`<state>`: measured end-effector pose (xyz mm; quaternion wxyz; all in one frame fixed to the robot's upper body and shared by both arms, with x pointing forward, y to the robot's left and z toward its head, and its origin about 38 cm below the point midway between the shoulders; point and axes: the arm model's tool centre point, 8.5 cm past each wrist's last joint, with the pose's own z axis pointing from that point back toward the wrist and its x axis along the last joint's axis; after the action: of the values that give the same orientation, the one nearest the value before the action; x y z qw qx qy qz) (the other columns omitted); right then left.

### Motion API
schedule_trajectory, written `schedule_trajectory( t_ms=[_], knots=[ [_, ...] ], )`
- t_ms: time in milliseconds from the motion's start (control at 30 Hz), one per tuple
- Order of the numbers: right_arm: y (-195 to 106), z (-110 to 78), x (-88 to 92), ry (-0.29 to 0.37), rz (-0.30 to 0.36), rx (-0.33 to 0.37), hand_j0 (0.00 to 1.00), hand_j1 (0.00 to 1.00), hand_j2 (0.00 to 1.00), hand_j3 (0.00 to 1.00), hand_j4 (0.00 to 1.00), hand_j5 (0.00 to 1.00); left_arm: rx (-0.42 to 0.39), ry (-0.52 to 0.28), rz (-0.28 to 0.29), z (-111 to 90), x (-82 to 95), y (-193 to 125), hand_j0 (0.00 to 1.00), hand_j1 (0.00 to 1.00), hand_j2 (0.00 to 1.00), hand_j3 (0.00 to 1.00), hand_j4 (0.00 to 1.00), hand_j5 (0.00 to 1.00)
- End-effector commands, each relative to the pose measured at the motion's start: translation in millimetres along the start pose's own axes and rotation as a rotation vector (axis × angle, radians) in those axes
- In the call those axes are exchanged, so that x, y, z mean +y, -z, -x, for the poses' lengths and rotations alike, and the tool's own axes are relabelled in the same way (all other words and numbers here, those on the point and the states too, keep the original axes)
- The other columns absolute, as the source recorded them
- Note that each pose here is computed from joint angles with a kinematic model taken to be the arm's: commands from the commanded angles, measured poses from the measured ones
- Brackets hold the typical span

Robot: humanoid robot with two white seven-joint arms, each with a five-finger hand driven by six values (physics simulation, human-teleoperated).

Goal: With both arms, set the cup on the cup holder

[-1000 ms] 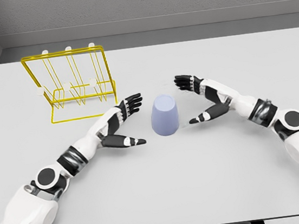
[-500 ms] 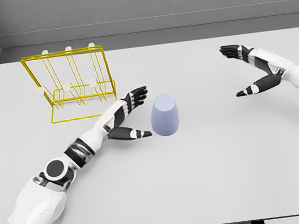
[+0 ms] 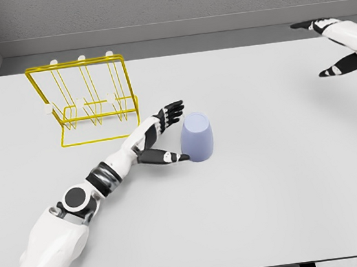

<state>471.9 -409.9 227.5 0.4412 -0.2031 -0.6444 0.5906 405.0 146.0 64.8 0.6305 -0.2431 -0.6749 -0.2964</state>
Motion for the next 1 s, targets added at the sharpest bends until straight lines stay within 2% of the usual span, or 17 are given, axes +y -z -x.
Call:
schedule_trajectory(
  t_ms=[0,100,167,300,600,967],
  knots=[
    [-3,1.4,-4.5,-0.023,-0.002,0.010,1.00,1.00,1.00,1.00,1.00,1.00,0.003,-0.006,-0.003,2,0.9,-1,1.00,1.00,1.00,1.00,1.00,1.00],
    [-3,2.1,-1.6,-0.017,-0.004,0.011,1.00,1.00,1.00,1.00,1.00,1.00,0.003,-0.006,-0.005,2,1.4,-1,1.00,1.00,1.00,1.00,1.00,1.00],
    [7,-3.6,10.4,0.006,-0.008,-0.010,1.00,1.00,1.00,1.00,1.00,1.00,0.003,-0.004,-0.004,2,1.4,-1,1.00,1.00,1.00,1.00,1.00,1.00],
    [5,-2.2,0.7,0.008,0.028,-0.006,1.00,1.00,1.00,1.00,1.00,1.00,0.004,-0.005,0.005,2,-2.6,1,1.00,1.00,1.00,1.00,1.00,1.00],
    [-6,7.2,15.0,0.023,-0.003,0.027,1.00,1.00,1.00,1.00,1.00,1.00,-0.011,-0.017,0.012,0,-9.3,8,1.00,1.00,1.00,1.00,1.00,1.00],
    [0,2.1,16.8,0.028,0.002,0.009,1.00,1.00,1.00,1.00,1.00,1.00,-0.012,-0.001,0.021,-1,-13.8,13,1.00,1.00,1.00,1.00,1.00,1.00]
  ],
)
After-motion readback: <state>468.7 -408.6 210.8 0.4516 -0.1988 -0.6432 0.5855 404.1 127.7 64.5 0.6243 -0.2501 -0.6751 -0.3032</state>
